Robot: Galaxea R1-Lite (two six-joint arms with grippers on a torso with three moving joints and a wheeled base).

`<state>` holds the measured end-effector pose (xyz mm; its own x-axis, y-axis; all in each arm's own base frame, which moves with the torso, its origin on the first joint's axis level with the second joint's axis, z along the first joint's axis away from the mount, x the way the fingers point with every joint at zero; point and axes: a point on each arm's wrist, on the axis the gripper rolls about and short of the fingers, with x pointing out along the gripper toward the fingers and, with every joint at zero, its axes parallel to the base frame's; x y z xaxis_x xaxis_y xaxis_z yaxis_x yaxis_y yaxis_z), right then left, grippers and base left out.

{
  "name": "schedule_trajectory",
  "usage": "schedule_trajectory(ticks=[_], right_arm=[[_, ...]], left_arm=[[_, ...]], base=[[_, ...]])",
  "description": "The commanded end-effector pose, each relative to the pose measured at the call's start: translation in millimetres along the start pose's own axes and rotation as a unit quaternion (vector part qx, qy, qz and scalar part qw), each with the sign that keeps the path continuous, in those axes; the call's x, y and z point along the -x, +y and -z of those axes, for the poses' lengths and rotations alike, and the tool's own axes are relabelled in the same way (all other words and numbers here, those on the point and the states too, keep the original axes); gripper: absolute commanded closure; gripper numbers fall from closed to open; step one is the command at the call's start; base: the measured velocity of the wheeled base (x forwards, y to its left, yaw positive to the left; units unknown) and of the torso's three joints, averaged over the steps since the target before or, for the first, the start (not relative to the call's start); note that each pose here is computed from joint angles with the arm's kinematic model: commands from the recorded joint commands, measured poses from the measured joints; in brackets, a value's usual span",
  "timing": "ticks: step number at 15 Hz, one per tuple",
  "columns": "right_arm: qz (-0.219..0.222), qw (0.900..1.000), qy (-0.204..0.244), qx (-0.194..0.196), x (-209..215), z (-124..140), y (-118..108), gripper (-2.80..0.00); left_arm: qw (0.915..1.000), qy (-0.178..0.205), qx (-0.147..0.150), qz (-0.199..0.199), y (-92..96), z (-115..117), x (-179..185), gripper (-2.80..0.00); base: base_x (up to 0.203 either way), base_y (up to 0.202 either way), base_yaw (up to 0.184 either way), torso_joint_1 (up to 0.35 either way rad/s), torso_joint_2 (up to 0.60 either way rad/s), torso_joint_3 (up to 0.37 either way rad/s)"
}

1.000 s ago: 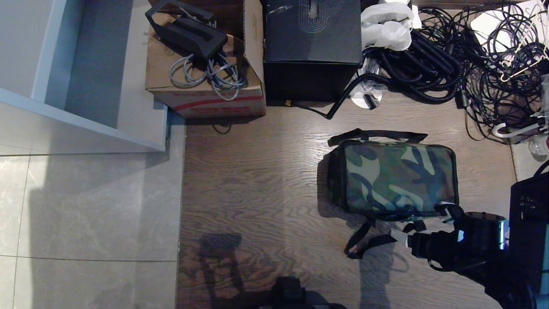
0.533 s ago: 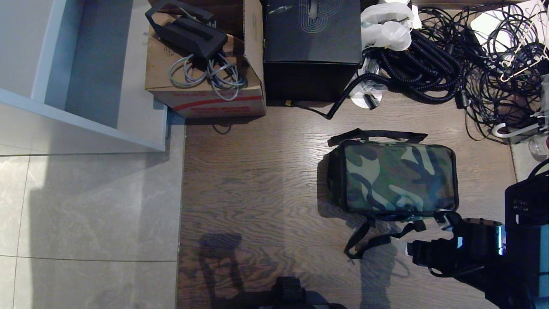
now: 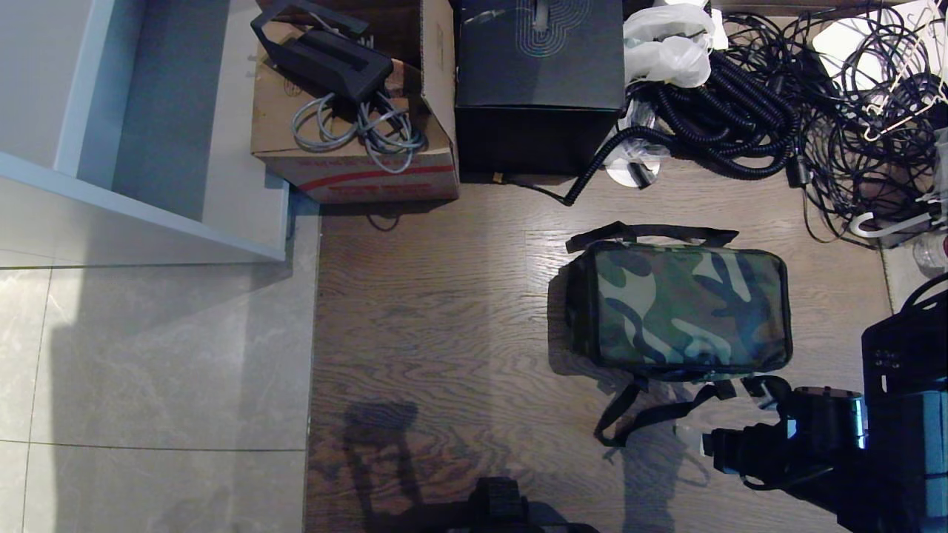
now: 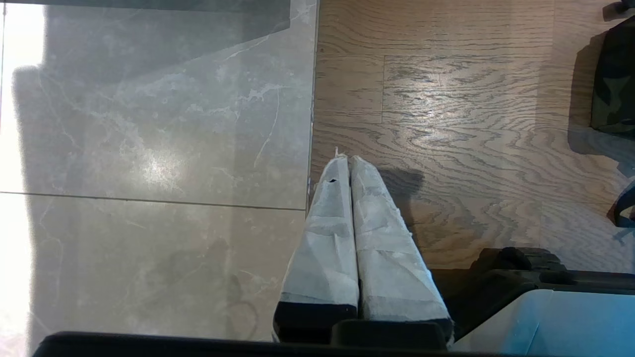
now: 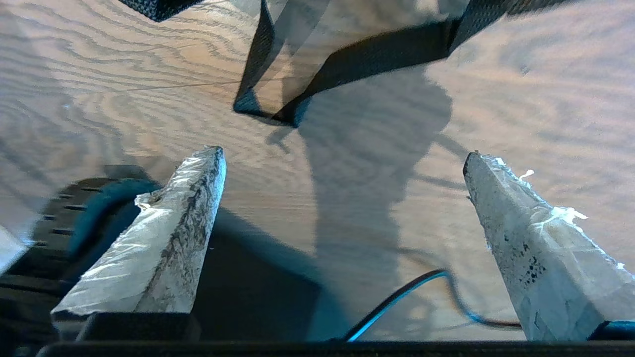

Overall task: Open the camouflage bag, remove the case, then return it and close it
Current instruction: Open the top of the storage box

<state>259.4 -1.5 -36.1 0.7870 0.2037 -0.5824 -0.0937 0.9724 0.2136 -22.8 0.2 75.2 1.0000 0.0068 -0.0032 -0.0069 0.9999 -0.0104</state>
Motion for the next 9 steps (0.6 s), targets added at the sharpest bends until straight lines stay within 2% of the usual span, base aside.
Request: schedule_trajectory(ticks=[1,4,9], right_arm=[[0.009,1.000,-0.019,0.015,2,-7,-6,-2.80],[0.024,0.998,-0.035,0.048,2,-13,-17,-2.80],[0.019,0.998,-0.051,0.033,-5,-19,-18,-2.80]], left_arm=[[1.0000,0.000,0.000,0.000,0.0,0,0,0.00],[1.0000,0.000,0.000,0.000,0.0,0,0,0.00],[1.0000,0.000,0.000,0.000,0.0,0,0,0.00]], base=[[0.000,0.000,0.000,0.000,0.00,0.000],[0.000,0.000,0.000,0.000,0.00,0.000],[0.000,0.000,0.000,0.000,0.00,0.000]])
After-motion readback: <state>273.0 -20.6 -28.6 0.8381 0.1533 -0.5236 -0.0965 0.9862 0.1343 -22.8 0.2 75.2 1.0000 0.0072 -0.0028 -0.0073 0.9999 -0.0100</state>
